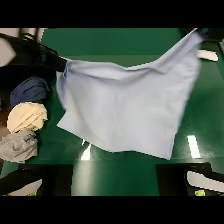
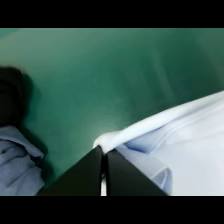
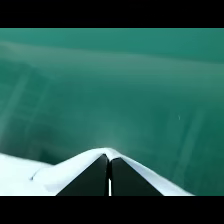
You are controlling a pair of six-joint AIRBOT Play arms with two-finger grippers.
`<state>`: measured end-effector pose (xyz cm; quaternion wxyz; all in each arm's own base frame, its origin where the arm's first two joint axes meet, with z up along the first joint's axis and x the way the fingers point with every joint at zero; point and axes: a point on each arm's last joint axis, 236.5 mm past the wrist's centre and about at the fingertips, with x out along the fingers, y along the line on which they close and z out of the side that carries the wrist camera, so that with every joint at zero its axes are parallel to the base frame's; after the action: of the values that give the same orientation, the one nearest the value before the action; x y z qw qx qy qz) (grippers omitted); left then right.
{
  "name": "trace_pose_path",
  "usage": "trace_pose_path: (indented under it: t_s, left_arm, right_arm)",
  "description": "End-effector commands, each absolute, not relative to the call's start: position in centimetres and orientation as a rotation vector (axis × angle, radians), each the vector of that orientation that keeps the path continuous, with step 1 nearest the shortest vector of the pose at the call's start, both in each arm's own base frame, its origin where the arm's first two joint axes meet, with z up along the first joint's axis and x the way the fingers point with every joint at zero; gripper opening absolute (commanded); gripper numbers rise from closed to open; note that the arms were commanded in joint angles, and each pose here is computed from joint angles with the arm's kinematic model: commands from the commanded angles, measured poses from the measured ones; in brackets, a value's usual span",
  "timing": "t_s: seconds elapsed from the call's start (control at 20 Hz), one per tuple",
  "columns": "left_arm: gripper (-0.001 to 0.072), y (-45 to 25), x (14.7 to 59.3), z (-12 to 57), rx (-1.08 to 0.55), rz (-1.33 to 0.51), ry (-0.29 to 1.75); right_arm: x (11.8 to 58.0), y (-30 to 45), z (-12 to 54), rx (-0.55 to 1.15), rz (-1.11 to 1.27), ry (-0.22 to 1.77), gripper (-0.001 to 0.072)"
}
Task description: Fold the shirts.
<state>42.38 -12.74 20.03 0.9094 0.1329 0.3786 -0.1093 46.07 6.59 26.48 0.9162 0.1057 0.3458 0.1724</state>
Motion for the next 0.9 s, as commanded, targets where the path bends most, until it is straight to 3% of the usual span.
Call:
trace_pose_path:
  t_s: [0.0, 0.2, 0.25, 0.3, 0.35, 0.5, 0.55, 0.75, 0.8, 0.85]
  left_arm:
    - [0.0021, -10.7, 47.7, 12.0, 0.028, -0.240, 0.909]
    - [0.0023, -8.5, 49.7, 8.1, -0.123, -0.260, 0.975]
    - [0.0104, -7.7, 49.8, 7.7, -0.119, -0.252, 0.979]
    - [0.0437, -6.9, 50.0, 7.8, -0.118, -0.240, 0.974]
    - [0.0550, -6.1, 50.0, 8.0, -0.124, -0.229, 0.979]
    - [0.0550, -2.7, 48.1, 7.9, -0.168, -0.188, 1.068]
    - [0.0550, -1.6, 46.6, 7.1, -0.191, -0.179, 1.138]
    - [0.0548, 0.3, 40.7, 1.0, -0.349, -0.182, 1.376]
    - [0.0480, -0.1, 39.4, -0.7, -0.364, -0.205, 1.420]
    - [0.0472, -0.4, 38.1, -2.4, -0.363, -0.219, 1.461]
  right_arm:
    - [51.5, 8.7, 18.1, 0.187, 0.302, 0.800, 0.0014]
    - [55.4, 8.5, 15.3, 0.247, 0.257, 0.766, 0.0016]
    - [55.7, 8.4, 15.1, 0.250, 0.252, 0.761, 0.0026]
    - [55.8, 8.1, 15.0, 0.252, 0.247, 0.761, 0.0198]
    - [55.8, 7.6, 15.0, 0.265, 0.242, 0.762, 0.0448]
    - [54.1, 7.2, 16.3, 0.339, 0.296, 0.816, 0.0467]
    - [53.1, 7.4, 16.7, 0.339, 0.339, 0.839, 0.0438]
    - [49.1, 8.0, 16.5, 0.301, 0.431, 0.922, 0.0438]
    - [48.4, 8.2, 16.1, 0.300, 0.435, 0.936, 0.0438]
    - [47.7, 8.2, 15.6, 0.305, 0.433, 0.949, 0.0438]
